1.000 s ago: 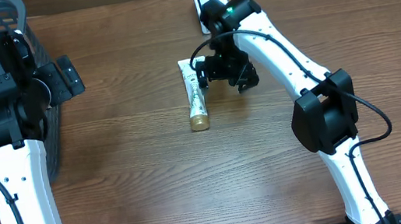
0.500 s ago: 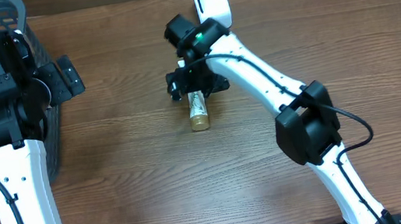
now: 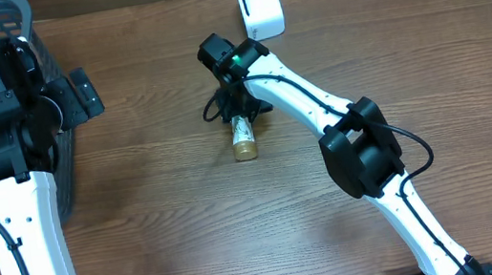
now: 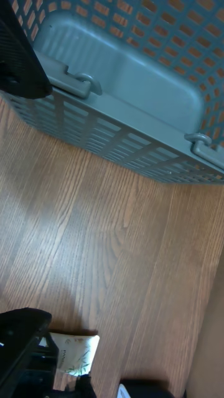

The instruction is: Scan the item barcode

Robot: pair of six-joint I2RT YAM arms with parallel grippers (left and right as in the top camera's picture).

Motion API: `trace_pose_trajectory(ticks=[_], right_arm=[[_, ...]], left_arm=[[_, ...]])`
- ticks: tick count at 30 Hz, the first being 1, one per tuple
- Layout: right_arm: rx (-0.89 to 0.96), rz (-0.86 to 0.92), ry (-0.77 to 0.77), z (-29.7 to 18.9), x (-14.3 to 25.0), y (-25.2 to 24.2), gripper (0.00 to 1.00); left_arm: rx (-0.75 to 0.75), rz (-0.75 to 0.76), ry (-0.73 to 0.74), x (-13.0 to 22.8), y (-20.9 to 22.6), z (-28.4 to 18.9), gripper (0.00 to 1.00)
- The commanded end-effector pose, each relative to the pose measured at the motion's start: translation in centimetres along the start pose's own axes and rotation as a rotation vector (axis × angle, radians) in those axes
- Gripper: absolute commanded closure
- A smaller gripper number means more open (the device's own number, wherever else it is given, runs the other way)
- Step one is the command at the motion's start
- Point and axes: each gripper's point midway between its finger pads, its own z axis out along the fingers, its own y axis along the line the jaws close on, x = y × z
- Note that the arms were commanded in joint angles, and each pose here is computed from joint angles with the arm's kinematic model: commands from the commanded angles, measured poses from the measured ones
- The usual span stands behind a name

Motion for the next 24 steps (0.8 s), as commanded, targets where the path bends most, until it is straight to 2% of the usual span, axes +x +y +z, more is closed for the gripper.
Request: trace_pose_trajectory(ticks=[1,3,9,12,14,18,24], right_arm=[[0.010,0.020,-0.025,-0.2,-0.6,-0.3,0.51],[0.009,0.021,-0.026,-0.2,-0.6,-0.3,0.64],[-0.023,0.018,-0.008,-0.2,-0.3,0.4,0.83],[-0.094,0.023,0.036,-0.3,0.3,1.3,0.83],[-0.214,0.042,0.121,-0.7,1.4,2.5,0.83],[-0.533,0.088,0.302,-3.4,3.0,5.2,0.83],[-0.950,0.147,0.432,-8.9,1.8,5.8,0.82]], left_arm=[[-0.006,0.013,-0.022,-0.6,0.1,-0.5,0.00],[-0.006,0.013,-0.022,-0.6,0.1,-0.5,0.00],[-0.006,0.013,-0.022,-0.6,0.1,-0.5,0.00],[-0.006,0.013,-0.022,-0.6,0.1,-0.5,0.00],[-0.006,0.013,-0.022,-0.6,0.1,-0.5,0.00],[-0.006,0.013,-0.022,-0.6,0.1,-0.5,0.00],[-0.006,0.013,-0.022,-0.6,0.1,-0.5,0.00]])
